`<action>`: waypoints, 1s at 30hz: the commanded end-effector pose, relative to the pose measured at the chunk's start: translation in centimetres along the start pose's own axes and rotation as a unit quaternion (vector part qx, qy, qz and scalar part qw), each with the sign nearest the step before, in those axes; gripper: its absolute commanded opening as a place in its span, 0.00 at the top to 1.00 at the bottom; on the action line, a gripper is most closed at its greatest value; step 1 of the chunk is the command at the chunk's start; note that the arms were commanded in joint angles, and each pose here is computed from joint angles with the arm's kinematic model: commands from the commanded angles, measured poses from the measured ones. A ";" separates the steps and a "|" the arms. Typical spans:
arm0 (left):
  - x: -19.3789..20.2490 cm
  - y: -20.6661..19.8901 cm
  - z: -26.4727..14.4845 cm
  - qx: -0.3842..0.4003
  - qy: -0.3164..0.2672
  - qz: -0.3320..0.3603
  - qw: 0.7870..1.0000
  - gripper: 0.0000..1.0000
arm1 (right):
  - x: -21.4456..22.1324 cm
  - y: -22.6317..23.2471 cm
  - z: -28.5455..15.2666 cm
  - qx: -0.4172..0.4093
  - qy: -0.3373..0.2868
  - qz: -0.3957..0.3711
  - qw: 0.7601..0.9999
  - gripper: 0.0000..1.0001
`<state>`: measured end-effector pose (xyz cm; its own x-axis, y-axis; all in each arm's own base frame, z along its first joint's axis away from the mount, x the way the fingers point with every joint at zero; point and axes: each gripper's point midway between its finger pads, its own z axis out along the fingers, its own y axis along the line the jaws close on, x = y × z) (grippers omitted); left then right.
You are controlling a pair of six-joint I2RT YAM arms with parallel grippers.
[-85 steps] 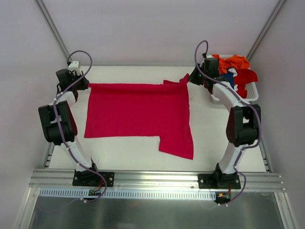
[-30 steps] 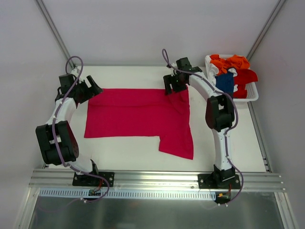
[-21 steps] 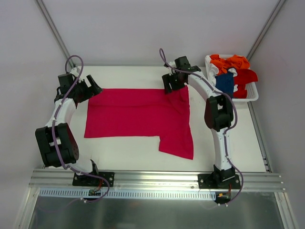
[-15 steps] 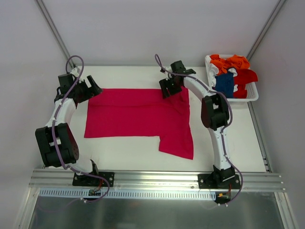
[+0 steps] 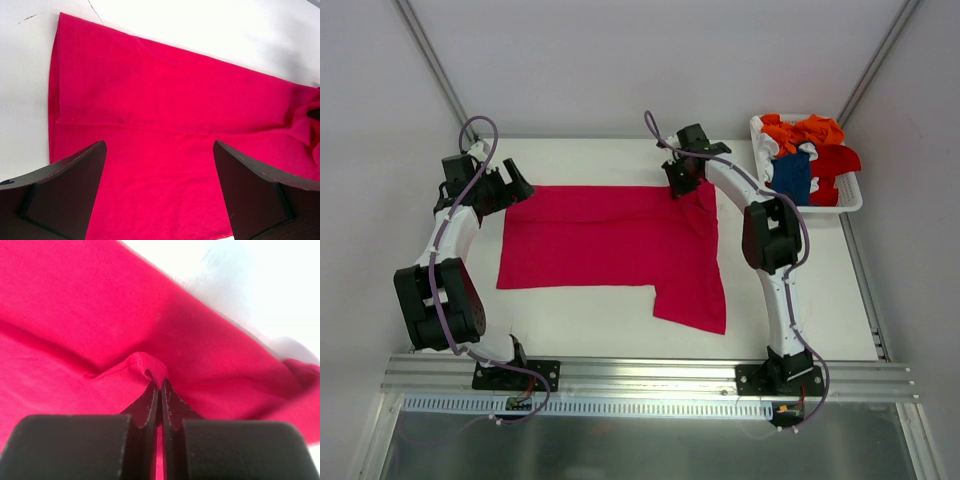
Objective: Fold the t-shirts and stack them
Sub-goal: Fold the tshirt
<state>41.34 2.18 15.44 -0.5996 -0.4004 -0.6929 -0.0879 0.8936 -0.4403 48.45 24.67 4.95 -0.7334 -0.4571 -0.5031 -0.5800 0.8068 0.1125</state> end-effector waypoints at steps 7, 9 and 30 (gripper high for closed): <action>-0.9 -0.4 0.9 0.008 0.008 -0.021 1.000 0.11 | -2.9 6.9 -11.0 -0.115 -0.129 -0.006 0.985 1.00; -0.9 -0.3 1.2 0.009 0.011 -0.025 1.000 0.12 | -0.2 8.6 -10.8 -0.148 -0.113 0.003 0.983 0.99; -1.5 2.1 3.5 -0.061 0.036 -0.010 0.997 0.13 | -2.9 -3.9 -15.1 0.051 -0.092 0.130 0.986 0.08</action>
<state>44.21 3.31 13.83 -0.6380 -0.4303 -0.6387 -0.1617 0.8857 -0.4352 44.45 20.31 18.51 -0.7534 -0.1879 -0.6302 -0.4745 0.8188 0.3231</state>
